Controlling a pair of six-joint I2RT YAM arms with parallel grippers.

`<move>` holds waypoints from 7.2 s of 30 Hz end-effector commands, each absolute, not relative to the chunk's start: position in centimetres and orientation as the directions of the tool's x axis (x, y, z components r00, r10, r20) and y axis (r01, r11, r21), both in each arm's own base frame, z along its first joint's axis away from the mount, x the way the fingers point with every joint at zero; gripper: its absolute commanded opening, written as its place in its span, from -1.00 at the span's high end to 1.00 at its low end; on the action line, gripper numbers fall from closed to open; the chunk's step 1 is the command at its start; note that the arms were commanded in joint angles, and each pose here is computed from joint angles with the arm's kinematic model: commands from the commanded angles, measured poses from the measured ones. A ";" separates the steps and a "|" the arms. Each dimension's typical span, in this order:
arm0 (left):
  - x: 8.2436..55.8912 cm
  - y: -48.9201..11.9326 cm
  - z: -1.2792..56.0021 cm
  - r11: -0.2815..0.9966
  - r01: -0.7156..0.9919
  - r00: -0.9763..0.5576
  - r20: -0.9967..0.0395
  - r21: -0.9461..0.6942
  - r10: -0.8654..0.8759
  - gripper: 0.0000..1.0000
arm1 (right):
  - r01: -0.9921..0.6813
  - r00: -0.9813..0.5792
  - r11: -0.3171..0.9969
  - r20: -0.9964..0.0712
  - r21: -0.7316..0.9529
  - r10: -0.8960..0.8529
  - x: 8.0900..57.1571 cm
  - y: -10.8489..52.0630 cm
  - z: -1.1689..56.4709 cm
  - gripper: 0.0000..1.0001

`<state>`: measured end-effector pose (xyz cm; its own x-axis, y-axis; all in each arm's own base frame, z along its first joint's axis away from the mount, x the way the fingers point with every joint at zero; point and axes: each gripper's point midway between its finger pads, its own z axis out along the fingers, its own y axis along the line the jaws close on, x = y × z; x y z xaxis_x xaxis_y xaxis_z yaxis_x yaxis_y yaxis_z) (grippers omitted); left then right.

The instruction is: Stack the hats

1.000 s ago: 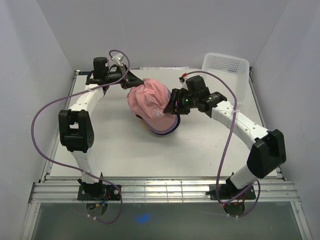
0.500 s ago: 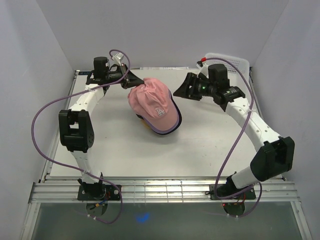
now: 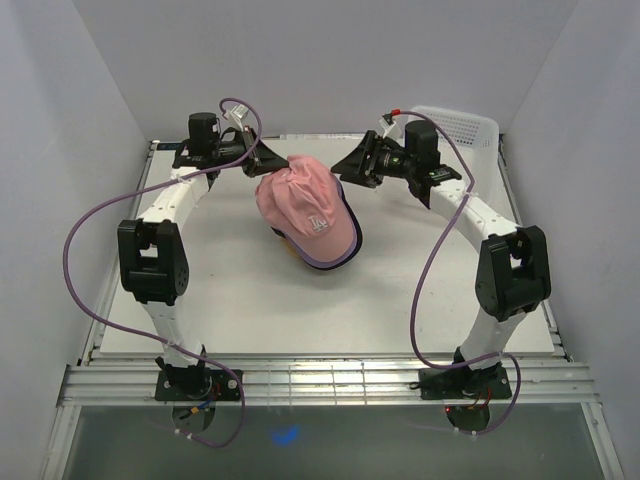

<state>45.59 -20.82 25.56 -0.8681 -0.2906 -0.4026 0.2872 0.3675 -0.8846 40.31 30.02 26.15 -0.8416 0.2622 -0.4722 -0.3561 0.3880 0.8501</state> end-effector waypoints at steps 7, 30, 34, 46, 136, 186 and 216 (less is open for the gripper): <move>46.2 -21.0 26.0 0.402 0.313 -0.845 -0.446 -0.861 -0.297 1.00 | -0.462 -0.807 0.248 -0.520 0.852 0.282 39.6 31.3 31.1 -0.05; 46.3 -21.4 25.9 0.404 0.312 -0.847 -0.444 -0.860 -0.293 1.00 | -0.389 -0.847 0.304 -0.467 0.870 0.253 39.6 31.6 27.8 -0.04; 46.3 -21.5 25.8 0.405 0.309 -0.847 -0.442 -0.861 -0.294 1.00 | -0.386 -0.855 0.279 -0.455 0.879 0.249 39.3 32.0 27.8 -0.04; 46.3 -21.6 25.5 0.413 0.309 -0.846 -0.446 -0.857 -0.292 1.00 | -0.395 -0.853 0.254 -0.455 0.883 0.256 39.3 32.0 28.5 0.84; 35.0 -15.5 23.5 0.178 0.103 -0.758 -0.193 -0.979 -0.624 0.12 | -0.269 -0.838 0.570 -0.481 0.777 0.260 39.6 27.6 21.9 0.84; 36.1 -17.2 22.0 0.080 0.093 -0.771 -0.123 -0.992 -0.625 0.92 | -0.249 -0.851 0.554 -0.453 0.794 0.267 39.7 28.0 21.2 0.84; 38.4 -15.2 15.3 0.279 -0.099 -0.753 -0.111 -0.955 -0.649 1.00 | -0.094 -0.898 0.704 -0.365 0.703 0.244 39.9 25.4 13.5 0.84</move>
<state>37.59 -16.36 18.32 -0.7831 -0.6096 -0.1233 -0.0141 0.2155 -0.9764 40.03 27.96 19.87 -0.8656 0.2554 -0.4308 -0.2259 0.5687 0.7909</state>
